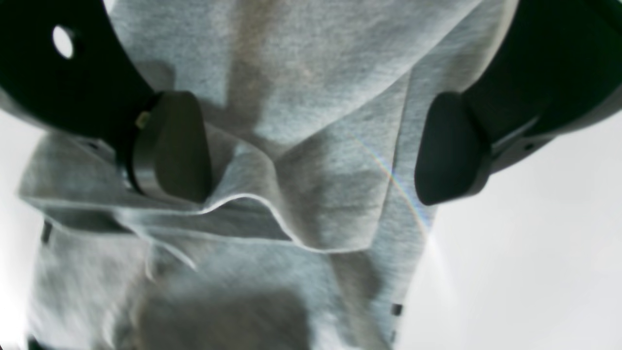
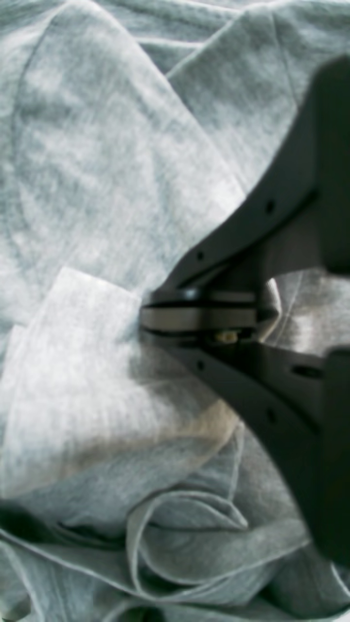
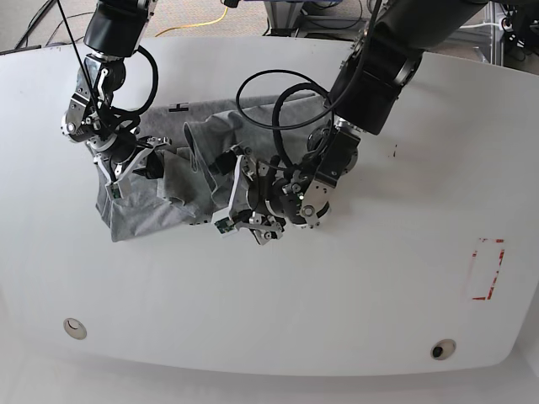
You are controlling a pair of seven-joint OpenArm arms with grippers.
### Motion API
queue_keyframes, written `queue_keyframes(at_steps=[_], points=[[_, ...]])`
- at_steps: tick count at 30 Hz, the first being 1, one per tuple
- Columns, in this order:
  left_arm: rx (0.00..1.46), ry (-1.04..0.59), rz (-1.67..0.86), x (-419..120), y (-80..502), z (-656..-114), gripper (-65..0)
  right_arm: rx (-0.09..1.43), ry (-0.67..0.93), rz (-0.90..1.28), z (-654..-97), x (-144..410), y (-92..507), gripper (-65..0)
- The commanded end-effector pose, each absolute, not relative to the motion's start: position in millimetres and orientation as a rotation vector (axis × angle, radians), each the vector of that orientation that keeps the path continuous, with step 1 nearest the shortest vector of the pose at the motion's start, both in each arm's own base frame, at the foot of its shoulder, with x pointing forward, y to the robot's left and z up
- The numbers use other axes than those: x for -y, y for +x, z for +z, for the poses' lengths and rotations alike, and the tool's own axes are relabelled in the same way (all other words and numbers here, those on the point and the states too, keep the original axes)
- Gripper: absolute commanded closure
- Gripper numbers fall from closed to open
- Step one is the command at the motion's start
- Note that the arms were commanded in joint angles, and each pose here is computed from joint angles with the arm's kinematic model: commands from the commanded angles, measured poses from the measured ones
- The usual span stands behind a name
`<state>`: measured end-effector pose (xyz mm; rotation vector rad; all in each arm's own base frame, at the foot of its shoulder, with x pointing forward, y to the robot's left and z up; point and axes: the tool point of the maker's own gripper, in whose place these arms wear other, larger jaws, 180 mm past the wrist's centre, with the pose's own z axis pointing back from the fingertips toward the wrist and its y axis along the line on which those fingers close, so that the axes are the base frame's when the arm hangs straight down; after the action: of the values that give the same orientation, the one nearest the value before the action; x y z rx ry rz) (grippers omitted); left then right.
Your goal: Layout the t-shirt on the table in an organized manner, then fold the t-shirt properly
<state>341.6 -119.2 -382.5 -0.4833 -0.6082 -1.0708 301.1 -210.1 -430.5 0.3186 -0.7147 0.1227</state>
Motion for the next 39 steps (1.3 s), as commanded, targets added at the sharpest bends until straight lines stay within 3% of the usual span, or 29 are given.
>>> queue_keyframes(at_steps=[1, 14, 21, 31, 39], points=[[0.659, -0.502, -1.044, 127.6, 356.1, -368.1, -65.0, 0.658, 0.282, 0.141, -437.5, 216.2, 294.6, -1.3], [0.637, -0.631, -0.802, 134.5, 373.2, -364.8, -65.0, 0.658, 0.282, 0.141, -437.5, 216.2, 294.6, -1.3], [0.615, -0.649, -0.837, 145.8, 361.2, -367.4, -64.7, 0.659, 0.285, 0.14, -437.5, 215.4, 294.7, -1.3], [0.591, -0.64, -0.879, 151.4, 350.9, -374.2, -52.8, 0.659, 0.285, 0.14, -437.5, 215.4, 294.7, -1.3], [0.591, -0.639, -0.88, 151.2, 350.9, -374.3, -51.1, 0.659, 0.285, 0.14, -437.5, 215.4, 294.7, -1.3]])
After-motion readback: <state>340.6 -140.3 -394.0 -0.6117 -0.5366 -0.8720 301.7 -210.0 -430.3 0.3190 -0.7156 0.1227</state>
